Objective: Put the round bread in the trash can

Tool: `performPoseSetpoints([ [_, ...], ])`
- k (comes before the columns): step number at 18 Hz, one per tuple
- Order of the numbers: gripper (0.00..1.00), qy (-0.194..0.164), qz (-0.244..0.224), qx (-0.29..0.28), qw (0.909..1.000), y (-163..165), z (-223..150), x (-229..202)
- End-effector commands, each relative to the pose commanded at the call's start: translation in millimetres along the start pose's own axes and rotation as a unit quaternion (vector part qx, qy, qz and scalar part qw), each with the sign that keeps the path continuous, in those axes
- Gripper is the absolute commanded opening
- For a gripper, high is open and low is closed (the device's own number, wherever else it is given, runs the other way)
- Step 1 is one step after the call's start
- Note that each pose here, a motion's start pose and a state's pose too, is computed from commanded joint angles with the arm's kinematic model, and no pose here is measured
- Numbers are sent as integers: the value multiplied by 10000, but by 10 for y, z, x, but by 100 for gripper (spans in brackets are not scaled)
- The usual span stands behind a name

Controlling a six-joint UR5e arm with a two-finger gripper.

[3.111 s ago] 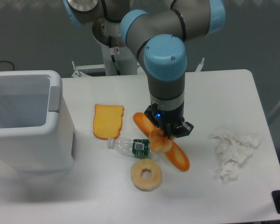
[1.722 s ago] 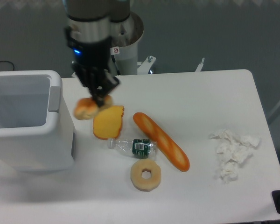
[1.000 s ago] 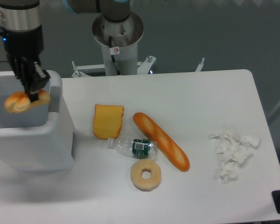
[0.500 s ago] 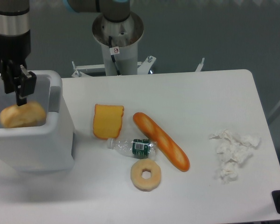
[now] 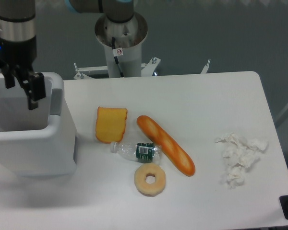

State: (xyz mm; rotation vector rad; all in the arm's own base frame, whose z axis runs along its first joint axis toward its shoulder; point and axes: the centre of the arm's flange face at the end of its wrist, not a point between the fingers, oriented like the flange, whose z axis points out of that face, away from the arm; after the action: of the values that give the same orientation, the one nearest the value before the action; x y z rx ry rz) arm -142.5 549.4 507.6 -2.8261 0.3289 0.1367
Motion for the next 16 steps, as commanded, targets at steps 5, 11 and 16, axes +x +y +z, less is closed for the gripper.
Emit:
performPoseSetpoints([
  [5,100,-421,-296,-453,9976,420,-247,-476],
  [11,100,-580,-477,-531,9958,933,-472,-1038],
  [16,100,-393,-429,-710,9958,1331,-216,-1562],
])
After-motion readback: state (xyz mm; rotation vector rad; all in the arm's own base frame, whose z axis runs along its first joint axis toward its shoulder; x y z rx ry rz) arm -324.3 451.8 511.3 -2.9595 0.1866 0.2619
